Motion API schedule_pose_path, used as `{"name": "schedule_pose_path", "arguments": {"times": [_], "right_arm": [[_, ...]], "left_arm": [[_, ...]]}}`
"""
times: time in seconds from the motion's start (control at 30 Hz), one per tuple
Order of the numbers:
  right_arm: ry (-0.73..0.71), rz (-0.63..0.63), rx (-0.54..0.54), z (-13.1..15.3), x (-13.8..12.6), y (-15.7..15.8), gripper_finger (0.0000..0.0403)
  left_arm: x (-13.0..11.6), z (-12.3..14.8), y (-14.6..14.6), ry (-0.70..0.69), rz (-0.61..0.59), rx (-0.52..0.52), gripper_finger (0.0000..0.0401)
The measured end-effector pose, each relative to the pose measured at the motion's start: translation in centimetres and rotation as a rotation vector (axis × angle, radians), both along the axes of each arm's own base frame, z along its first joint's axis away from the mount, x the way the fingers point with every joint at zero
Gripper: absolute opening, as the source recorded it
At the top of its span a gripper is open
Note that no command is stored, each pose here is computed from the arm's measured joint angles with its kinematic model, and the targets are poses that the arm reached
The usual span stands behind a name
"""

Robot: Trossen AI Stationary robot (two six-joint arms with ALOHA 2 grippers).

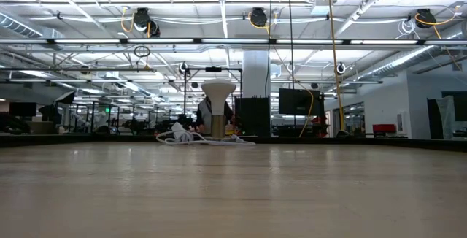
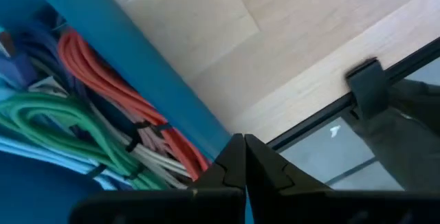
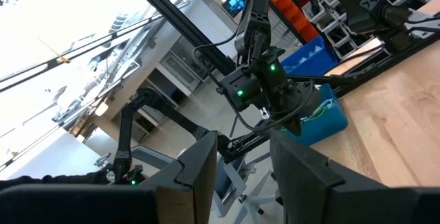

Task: Pick & Place USB Port
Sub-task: Adjust the blue bin, then adjust the gray bin

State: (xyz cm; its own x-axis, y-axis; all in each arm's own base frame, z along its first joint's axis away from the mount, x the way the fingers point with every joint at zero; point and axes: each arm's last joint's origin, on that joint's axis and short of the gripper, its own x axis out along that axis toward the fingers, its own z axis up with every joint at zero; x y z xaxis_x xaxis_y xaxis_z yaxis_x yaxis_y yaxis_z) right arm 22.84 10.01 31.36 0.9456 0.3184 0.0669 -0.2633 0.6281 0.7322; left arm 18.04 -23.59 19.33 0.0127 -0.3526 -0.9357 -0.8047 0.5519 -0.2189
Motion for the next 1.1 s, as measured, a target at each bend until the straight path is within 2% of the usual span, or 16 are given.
{"name": "schedule_pose_path", "arguments": {"times": [0.1, 0.2, 0.37, 0.43, 0.6, 0.77, 0.97, 1.1], "right_arm": [[0.000, 0.000, 0.000, 0.0, 0.0, 0.0, 0.0130], [0.000, -0.001, 0.000, 0.0, 0.0, 0.0, 0.0130], [0.011, -0.013, -0.003, -0.1, 0.1, -0.3, 0.0130], [0.016, -0.013, -0.001, -0.2, 0.1, -0.3, 0.0130], [0.034, -0.011, 0.018, -0.3, 0.1, -0.3, 0.0130], [0.050, 0.001, 0.015, -0.4, 0.0, 0.0, 0.0130], [0.102, 0.007, -0.009, -0.9, -0.1, 0.2, 0.0130], [0.311, -0.054, -0.026, -2.7, -0.5, -0.3, 0.0130]], "left_arm": [[0.2, 0.0, -0.1, -0.038, 0.012, 0.007, 0.0000], [1.4, 0.3, 0.4, -0.140, 0.026, 0.042, 0.0000], [6.4, 2.1, 2.6, -0.459, 0.065, 0.094, 0.0000], [8.6, 2.2, 4.3, -0.527, 0.054, 0.090, 0.0000], [13.4, -0.7, 8.1, -0.543, -0.021, 0.060, 0.0000], [17.1, -4.0, 9.8, -0.515, -0.084, 0.032, 0.0000], [22.3, -4.2, 8.7, -0.657, -0.155, -0.025, 0.0000], [25.0, -2.8, 7.0, -0.715, -0.217, -0.031, 0.0000]]}}
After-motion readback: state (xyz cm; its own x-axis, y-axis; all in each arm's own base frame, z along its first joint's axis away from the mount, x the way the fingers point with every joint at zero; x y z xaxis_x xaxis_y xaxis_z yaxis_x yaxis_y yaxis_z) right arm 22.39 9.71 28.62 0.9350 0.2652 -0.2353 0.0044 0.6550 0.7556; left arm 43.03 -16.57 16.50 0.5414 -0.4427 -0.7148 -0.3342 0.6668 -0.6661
